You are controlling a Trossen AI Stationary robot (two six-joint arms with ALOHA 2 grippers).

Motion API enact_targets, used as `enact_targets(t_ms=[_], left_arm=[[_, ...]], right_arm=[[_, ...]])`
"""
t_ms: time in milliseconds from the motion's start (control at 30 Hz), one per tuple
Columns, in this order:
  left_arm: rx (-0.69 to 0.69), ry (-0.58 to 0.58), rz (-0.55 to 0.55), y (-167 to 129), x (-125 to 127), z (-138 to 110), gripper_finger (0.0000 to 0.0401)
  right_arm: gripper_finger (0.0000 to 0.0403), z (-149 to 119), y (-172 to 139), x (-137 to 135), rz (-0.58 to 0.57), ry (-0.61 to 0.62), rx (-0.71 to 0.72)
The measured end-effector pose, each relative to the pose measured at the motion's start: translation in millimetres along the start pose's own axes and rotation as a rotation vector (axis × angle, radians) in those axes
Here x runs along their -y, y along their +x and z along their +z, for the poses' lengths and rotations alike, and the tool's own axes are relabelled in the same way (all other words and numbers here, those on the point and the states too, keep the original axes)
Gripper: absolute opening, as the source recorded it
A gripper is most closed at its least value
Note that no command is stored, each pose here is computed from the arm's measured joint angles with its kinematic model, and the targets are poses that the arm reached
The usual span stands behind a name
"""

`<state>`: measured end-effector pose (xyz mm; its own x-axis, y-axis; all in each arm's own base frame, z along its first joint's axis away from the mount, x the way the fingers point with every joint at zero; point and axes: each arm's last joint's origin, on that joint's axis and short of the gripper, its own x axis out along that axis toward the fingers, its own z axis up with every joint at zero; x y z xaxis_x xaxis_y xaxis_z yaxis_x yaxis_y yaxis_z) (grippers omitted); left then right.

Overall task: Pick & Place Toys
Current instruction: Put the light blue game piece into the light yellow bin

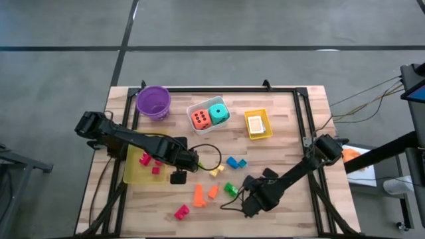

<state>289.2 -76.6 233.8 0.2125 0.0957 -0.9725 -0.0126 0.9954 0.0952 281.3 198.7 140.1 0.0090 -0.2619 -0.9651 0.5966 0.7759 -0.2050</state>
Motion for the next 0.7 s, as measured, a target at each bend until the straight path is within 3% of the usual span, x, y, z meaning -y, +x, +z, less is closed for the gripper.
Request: enact_targets(t_ms=[233, 500, 600, 700], left_arm=[[0.087, -0.007, -0.024, -9.1, 1.3, 3.6, 0.0317], [0.384, 0.011, -0.06, -38.7, 9.4, 14.6, 0.0258], [0.494, 0.086, 0.018, -47.1, 16.5, 18.1, 0.0247], [0.549, 0.226, 0.163, -49.1, 27.3, 19.0, 0.0245]], right_arm=[[0.0122, 4.2, -17.4, 4.7, 0.043, -0.075, 0.125], [0.0122, 27.9, -69.4, 5.9, 0.298, -0.249, 0.451], [0.0122, 39.5, -84.5, 12.0, 0.365, -0.295, 0.532], [0.0122, 48.2, -98.6, 20.6, 0.435, -0.316, 0.574]])
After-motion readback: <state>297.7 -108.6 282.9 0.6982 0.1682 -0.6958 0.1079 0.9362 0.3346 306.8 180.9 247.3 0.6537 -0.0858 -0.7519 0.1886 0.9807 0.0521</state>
